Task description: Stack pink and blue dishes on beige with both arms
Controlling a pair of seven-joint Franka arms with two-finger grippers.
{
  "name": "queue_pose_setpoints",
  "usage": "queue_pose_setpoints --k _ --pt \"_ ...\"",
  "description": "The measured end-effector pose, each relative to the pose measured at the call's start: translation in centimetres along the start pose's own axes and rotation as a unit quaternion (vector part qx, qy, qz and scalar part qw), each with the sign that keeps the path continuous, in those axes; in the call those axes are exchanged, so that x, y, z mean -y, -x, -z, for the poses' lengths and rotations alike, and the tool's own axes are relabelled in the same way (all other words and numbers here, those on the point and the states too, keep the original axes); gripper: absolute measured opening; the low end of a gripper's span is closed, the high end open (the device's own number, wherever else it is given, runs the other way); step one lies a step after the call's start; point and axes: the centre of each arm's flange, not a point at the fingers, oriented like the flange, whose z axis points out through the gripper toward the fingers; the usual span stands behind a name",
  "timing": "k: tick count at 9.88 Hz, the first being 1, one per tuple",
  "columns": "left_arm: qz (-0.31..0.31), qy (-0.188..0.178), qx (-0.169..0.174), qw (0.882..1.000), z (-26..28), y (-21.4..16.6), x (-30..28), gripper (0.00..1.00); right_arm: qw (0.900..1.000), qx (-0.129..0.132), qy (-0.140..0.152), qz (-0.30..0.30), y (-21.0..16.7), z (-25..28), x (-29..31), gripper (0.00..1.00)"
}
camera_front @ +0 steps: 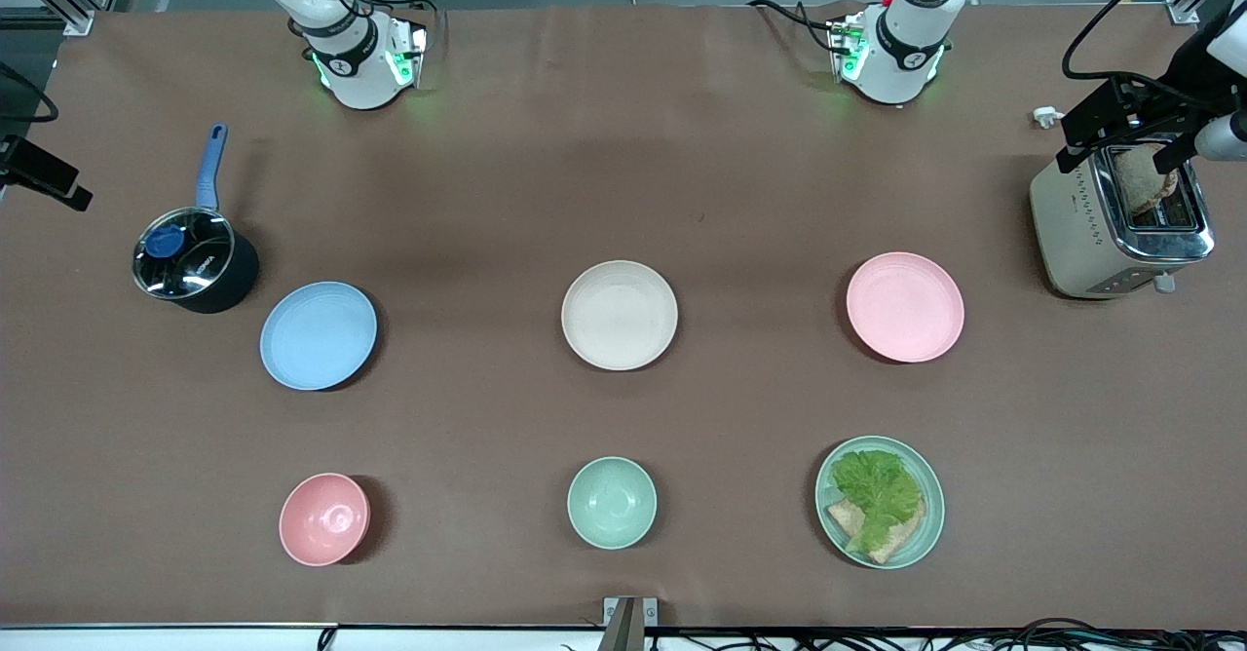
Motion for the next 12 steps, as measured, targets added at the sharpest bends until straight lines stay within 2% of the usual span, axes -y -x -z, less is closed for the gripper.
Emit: queue_pose_setpoints --k 4,6,7,8,10,12 --pt "0.004 0.004 0.001 1.0 -0.1 0.0 0.3 1.0 1.0 0.001 0.0 0.001 0.0 0.0 0.0 1.0" --pt "0.025 0.021 0.012 0.999 -1.2 -0.9 2.9 1.0 1.0 0.004 0.001 0.02 -0.1 -0.4 0.0 1.0" --pt "0.023 0.023 0.024 0.999 -2.8 -1.7 4.3 1.0 0.999 0.015 0.001 0.034 -0.6 -1.6 -0.1 1.0" --pt "0.008 0.024 0.036 0.999 -5.2 -3.0 5.4 0.98 0.999 0.026 0.001 0.042 -1.8 -4.1 -0.2 1.0" --pt "-0.024 0.028 0.039 0.999 -12.9 -6.3 7.7 0.96 0.998 0.032 -0.012 0.055 -5.4 -12.3 -0.6 1.0" --pt "-0.044 0.077 0.037 0.995 -22.9 -7.3 9.5 1.0 0.996 0.021 -0.022 0.081 -7.4 -22.6 -1.6 1.0"
